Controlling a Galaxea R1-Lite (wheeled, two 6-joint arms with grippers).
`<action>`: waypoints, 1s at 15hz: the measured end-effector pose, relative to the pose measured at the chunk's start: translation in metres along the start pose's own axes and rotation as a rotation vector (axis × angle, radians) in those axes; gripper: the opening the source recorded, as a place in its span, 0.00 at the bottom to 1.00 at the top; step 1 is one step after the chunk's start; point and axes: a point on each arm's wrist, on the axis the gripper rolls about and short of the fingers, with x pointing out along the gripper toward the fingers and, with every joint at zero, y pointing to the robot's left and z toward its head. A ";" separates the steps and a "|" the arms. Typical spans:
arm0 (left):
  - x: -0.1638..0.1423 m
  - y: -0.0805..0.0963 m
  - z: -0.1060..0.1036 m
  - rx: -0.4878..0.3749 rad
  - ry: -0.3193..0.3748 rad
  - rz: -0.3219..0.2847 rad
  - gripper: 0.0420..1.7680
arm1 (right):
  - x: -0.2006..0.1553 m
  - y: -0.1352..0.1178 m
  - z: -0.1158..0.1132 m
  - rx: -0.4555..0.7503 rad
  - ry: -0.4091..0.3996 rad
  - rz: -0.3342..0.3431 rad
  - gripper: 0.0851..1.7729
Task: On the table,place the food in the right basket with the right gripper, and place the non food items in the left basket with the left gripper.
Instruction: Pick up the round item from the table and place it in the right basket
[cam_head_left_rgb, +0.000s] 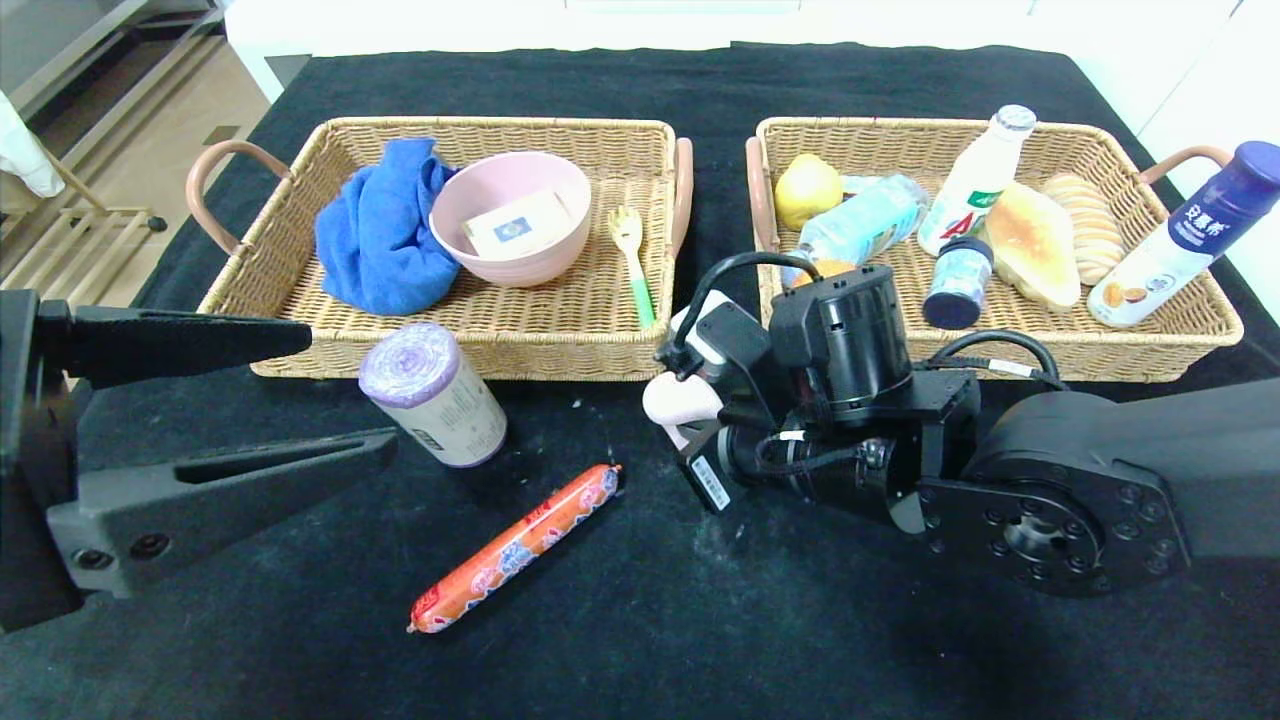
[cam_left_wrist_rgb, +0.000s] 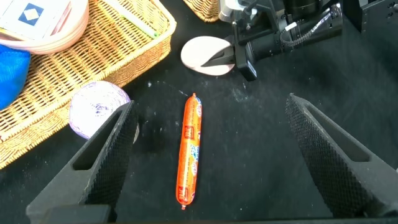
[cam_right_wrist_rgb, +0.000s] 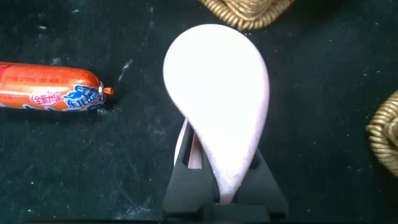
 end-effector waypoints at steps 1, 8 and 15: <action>0.000 0.000 0.000 0.000 0.000 0.000 0.97 | 0.000 0.000 0.000 0.001 0.000 0.000 0.05; 0.000 0.000 0.000 0.000 0.000 0.000 0.97 | -0.001 0.001 0.000 0.001 -0.001 0.004 0.05; -0.001 0.000 0.000 0.001 -0.004 0.001 0.97 | -0.012 -0.004 0.009 0.045 -0.033 -0.001 0.05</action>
